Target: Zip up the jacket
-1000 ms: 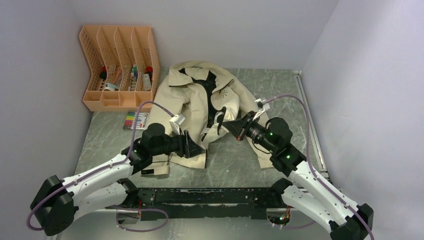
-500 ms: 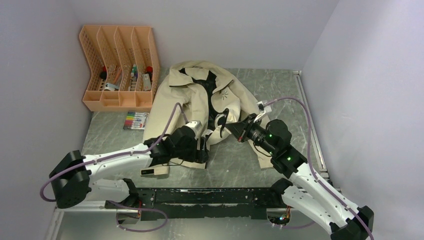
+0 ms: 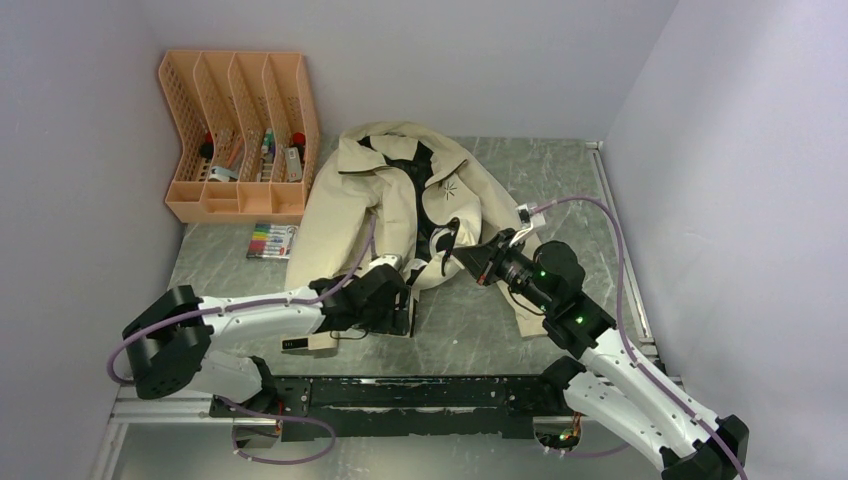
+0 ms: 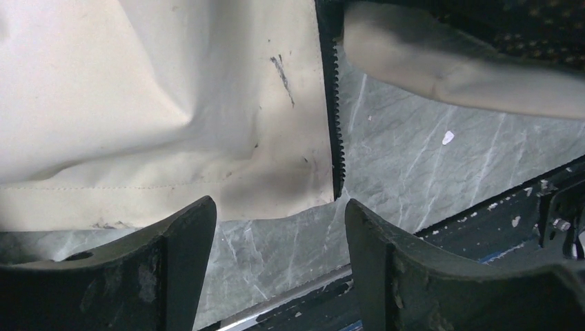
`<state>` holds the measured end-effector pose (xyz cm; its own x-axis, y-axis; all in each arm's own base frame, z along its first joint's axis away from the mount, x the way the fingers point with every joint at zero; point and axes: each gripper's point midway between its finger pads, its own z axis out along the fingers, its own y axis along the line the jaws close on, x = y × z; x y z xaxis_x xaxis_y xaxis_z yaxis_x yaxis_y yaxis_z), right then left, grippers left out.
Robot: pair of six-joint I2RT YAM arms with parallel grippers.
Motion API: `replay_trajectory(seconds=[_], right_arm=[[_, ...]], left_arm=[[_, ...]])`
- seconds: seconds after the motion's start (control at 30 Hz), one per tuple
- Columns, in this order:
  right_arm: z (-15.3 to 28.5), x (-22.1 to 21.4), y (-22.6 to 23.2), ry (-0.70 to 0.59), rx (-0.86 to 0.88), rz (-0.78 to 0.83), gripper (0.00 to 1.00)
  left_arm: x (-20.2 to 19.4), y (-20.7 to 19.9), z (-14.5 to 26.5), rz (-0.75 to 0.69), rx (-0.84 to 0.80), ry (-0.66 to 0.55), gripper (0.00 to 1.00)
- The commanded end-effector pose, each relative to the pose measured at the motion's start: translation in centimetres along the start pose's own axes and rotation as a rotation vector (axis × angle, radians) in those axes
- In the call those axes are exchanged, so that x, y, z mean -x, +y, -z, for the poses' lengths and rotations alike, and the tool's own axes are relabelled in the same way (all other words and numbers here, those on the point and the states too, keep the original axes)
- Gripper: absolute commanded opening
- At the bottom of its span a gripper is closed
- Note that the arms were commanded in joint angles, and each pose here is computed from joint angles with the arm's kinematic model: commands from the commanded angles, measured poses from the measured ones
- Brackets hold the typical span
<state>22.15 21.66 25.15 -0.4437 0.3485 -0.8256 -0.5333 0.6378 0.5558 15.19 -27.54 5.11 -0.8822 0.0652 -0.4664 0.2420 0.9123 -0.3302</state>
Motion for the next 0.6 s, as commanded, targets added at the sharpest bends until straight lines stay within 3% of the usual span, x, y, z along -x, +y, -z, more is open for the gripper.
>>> replay_trajectory(seconds=[0.0, 0.57], right_arm=[[0.2, 0.4, -0.1, -0.023, -0.003, 0.002, 0.00], [0.4, 0.4, 0.0, -0.020, -0.002, 0.008, 0.00]], left_arm=[[-0.6, -0.5, -1.0, -0.023, -0.002, 0.031, 0.73], [-0.3, 0.2, -2.3, -0.064, 0.073, 0.039, 0.76]])
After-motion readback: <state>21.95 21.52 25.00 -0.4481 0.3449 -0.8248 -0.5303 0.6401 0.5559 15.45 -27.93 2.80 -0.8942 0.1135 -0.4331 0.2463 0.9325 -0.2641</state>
